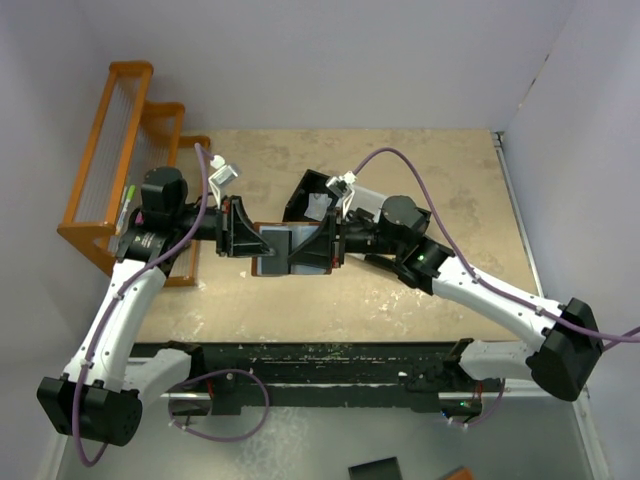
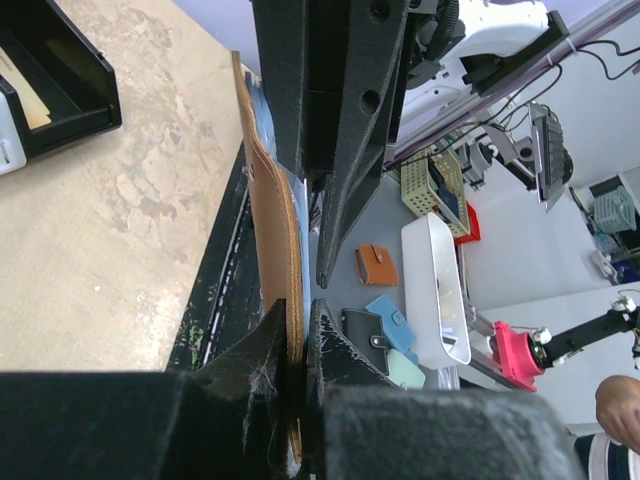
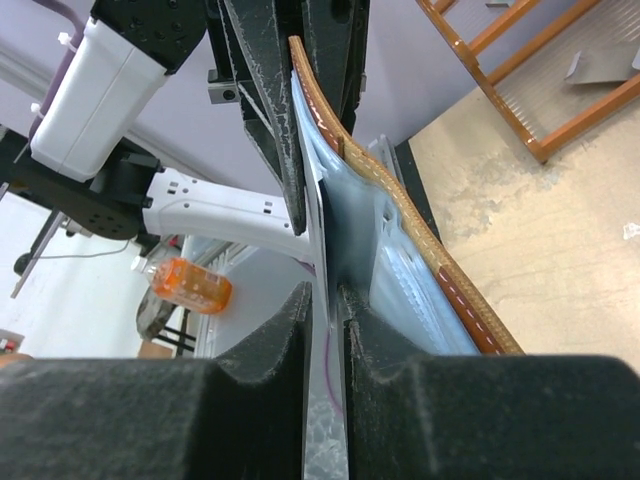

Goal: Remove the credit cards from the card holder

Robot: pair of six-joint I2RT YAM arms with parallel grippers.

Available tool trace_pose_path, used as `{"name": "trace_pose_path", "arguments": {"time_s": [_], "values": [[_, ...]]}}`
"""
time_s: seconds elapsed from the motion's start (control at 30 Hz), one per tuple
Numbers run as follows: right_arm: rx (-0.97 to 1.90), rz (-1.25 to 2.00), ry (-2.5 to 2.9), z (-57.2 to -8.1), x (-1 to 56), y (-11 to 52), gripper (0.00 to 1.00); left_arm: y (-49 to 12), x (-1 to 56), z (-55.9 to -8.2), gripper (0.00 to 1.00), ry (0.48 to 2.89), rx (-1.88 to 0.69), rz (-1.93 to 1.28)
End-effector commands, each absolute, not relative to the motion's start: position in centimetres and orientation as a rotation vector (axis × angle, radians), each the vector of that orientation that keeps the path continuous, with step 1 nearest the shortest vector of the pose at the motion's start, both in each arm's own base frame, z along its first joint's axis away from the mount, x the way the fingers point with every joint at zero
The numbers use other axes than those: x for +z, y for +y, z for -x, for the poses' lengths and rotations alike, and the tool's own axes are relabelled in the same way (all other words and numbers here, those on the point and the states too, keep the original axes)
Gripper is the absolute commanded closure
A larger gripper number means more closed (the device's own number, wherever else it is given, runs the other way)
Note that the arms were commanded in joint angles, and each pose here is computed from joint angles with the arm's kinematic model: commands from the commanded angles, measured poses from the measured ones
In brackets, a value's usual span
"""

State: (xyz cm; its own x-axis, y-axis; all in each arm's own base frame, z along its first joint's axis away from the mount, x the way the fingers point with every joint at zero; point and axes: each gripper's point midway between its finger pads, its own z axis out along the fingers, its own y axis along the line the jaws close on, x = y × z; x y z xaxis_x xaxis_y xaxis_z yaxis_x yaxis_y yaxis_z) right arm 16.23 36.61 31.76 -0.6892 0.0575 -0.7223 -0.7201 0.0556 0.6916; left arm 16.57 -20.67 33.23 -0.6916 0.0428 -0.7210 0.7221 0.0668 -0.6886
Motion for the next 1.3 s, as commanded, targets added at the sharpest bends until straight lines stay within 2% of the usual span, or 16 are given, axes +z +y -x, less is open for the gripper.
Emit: {"name": "trace_pose_path", "arguments": {"time_s": [0.0,0.27,0.7,0.87,1.27], "values": [[1.716,0.656,1.617,-16.3,35.5,36.5,0.84,-20.7,33.8,-16.5,1.0,1.767,-1.617,-0.805],[1.75,0.618,1.588,-16.7,35.8,36.9,1.0,-20.7,33.8,-16.3,0.99,1.776,-1.641,-0.805],[1.722,0.54,1.653,-16.1,33.0,35.2,1.0,-20.5,35.5,-14.2,0.9,1.72,-1.768,-0.881],[1.726,0.544,1.645,-16.1,33.2,35.3,1.0,-20.5,35.6,-14.1,1.0,1.716,-1.766,-0.874],[1.719,0.526,1.642,-15.2,32.9,34.0,1.0,-20.6,35.6,-14.4,1.0,1.72,-1.762,-0.862]]}}
